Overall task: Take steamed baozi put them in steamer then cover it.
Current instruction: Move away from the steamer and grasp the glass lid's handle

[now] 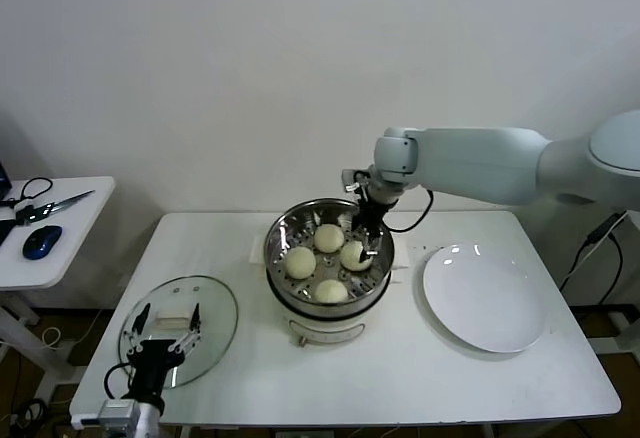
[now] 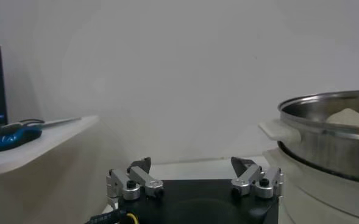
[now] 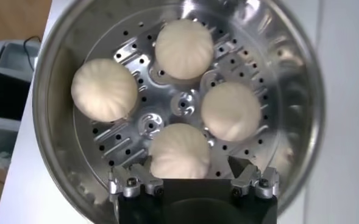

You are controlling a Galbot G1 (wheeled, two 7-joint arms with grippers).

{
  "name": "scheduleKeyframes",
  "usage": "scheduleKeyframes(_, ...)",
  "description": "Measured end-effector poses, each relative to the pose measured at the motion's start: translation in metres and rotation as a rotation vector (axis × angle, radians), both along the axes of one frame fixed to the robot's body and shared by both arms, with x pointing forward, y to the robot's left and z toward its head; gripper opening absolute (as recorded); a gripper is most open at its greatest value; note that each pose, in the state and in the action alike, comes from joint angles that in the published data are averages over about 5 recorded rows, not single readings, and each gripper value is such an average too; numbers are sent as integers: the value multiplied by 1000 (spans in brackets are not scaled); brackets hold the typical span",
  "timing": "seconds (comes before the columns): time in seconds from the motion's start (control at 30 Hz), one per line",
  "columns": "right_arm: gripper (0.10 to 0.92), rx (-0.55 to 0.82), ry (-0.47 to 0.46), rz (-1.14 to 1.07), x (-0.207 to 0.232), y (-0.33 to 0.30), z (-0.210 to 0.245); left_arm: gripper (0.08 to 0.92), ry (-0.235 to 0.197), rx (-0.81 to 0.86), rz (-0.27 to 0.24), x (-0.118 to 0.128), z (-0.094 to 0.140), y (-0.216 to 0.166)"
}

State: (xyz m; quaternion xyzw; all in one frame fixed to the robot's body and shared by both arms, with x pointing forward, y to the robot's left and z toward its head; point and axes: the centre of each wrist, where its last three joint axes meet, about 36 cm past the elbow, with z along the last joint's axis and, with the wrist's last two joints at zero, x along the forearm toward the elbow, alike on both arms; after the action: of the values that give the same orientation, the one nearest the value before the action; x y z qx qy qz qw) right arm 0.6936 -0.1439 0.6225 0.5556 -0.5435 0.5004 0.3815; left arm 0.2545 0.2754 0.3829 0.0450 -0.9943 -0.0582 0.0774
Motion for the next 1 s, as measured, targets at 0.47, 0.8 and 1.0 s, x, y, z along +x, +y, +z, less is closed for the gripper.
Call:
scheduleKeyframes(0.47,823,315,-144,-56,-15,-98,29,823,1,22,10,3,0,0)
scheduleKeyframes(0.8,823,692,-361,-205,-61,-173,-32,823,-13,85,19,10,3,4)
scheduleKeyframes(1.0,823,875,-471,-330,-90,-197,-70,823,-18,174,3,12,7,9)
